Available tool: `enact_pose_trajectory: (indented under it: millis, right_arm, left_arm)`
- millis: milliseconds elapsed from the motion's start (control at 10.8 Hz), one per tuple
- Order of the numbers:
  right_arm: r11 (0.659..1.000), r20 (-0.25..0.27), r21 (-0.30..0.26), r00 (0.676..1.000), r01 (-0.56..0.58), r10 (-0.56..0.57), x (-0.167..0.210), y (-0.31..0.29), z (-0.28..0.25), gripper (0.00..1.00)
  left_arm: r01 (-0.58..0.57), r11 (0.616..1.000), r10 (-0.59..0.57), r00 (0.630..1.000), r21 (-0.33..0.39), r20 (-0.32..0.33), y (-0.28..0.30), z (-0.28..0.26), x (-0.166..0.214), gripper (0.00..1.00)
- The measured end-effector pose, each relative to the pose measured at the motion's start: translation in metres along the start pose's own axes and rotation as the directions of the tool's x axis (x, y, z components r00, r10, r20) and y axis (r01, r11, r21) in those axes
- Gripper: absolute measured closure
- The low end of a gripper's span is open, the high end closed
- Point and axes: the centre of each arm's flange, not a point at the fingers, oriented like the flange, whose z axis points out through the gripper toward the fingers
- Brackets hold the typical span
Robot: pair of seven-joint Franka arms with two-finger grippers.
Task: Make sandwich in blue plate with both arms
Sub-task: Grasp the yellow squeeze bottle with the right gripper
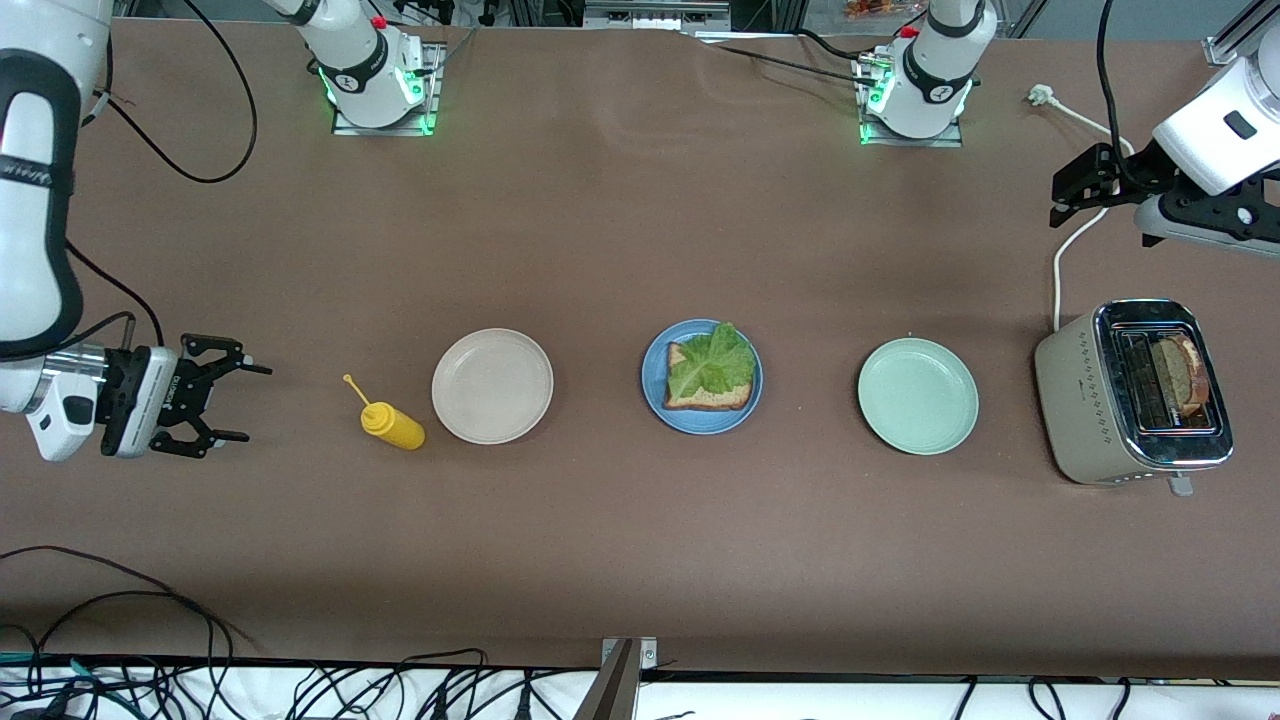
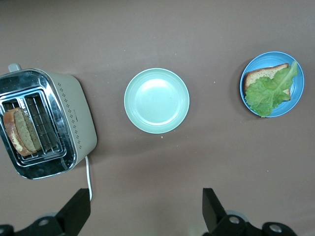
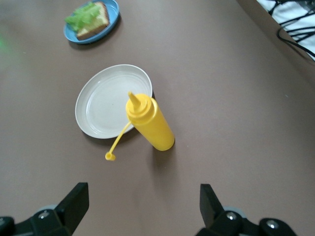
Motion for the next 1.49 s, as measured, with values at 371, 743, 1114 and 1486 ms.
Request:
enact_pose_trajectory:
  millis: [371, 743, 1114, 1486]
  right_arm:
    - [0.991, -0.220, 0.036, 0.968, 0.129, -0.118, -0.077, 0.024, 0.041, 0.00]
    - [0.963, -0.404, -0.047, 0.876, 0.267, -0.262, -0.103, 0.039, 0.096, 0.00]
    - [0.936, -0.456, -0.098, 0.821, 0.338, -0.344, -0.115, 0.045, 0.141, 0.00]
    - [0.933, -0.512, -0.082, 0.788, 0.350, -0.341, -0.099, 0.040, 0.200, 0.00]
  left_arm:
    - [0.000, 1.000, 0.000, 1.000, 0.000, 0.000, 0.000, 0.000, 0.000, 0.00]
    - [0.007, 1.000, -0.007, 1.000, 0.000, 0.000, -0.004, 0.000, 0.000, 0.00]
    - [0.022, 1.000, -0.022, 1.000, -0.001, 0.000, -0.012, 0.000, -0.001, 0.00]
    - [0.022, 1.000, -0.022, 1.000, -0.001, 0.000, -0.012, 0.000, -0.001, 0.00]
